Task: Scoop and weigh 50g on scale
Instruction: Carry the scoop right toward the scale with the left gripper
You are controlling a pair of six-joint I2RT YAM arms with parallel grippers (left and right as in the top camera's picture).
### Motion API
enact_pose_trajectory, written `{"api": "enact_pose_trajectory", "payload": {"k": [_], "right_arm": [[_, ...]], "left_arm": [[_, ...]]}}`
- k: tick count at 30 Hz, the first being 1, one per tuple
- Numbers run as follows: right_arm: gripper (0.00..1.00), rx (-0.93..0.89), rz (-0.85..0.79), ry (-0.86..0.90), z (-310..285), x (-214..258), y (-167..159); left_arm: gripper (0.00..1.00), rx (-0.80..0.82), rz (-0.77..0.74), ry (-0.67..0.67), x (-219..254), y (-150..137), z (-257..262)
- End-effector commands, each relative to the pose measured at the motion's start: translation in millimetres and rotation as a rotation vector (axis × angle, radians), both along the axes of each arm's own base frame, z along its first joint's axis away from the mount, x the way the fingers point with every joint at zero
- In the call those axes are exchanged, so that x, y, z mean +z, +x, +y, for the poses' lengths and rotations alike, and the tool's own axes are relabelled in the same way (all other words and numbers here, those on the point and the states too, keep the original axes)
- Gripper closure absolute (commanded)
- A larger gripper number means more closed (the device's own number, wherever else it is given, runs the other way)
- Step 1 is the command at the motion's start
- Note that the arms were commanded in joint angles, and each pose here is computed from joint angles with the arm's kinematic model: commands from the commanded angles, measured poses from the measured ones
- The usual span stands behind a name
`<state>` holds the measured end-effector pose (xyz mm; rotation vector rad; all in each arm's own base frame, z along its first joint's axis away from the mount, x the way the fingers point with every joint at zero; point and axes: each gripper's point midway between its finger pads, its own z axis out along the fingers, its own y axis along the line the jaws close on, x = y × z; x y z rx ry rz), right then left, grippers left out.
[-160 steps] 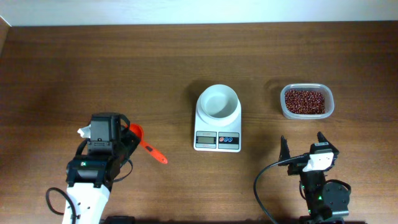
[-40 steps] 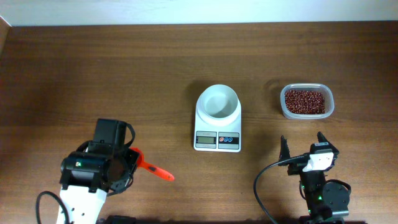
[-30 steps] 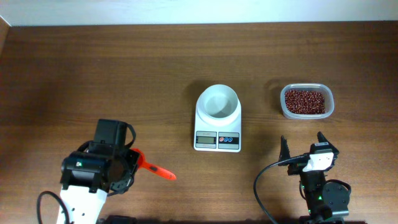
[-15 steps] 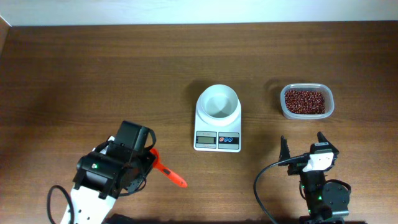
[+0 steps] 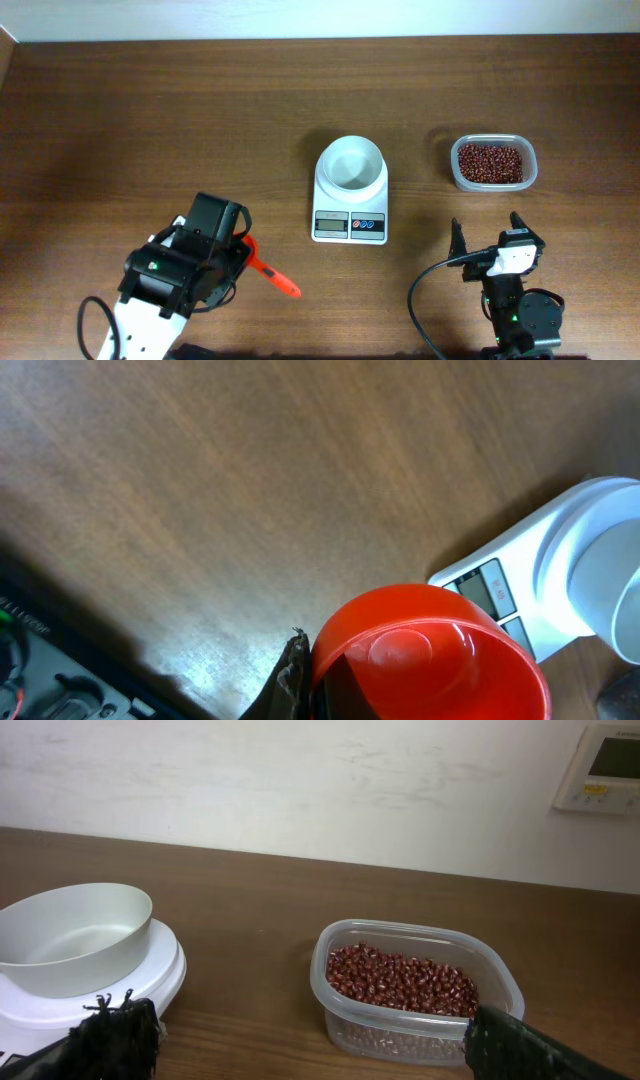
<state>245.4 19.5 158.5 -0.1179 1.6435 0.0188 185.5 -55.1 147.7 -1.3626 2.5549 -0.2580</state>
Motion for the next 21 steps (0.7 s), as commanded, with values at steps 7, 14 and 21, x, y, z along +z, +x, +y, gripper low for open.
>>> {"api": "enact_pose_trajectory", "payload": {"k": [7, 14, 21], "right_arm": [[0.01, 0.001, 0.000, -0.004, 0.9, -2.3, -0.2], [0.01, 0.001, 0.000, -0.004, 0.9, -2.3, -0.2], [0.01, 0.001, -0.001, -0.004, 0.9, -2.3, -0.2]], "left_arm": [[1.00, 0.056, -0.026, -0.011, -2.6, 23.6, -6.4], [1.00, 0.245, 0.045, -0.040, -17.7, 27.4, -7.9], [1.00, 0.244, 0.019, -0.052, -16.8, 35.5, -10.6]]}}
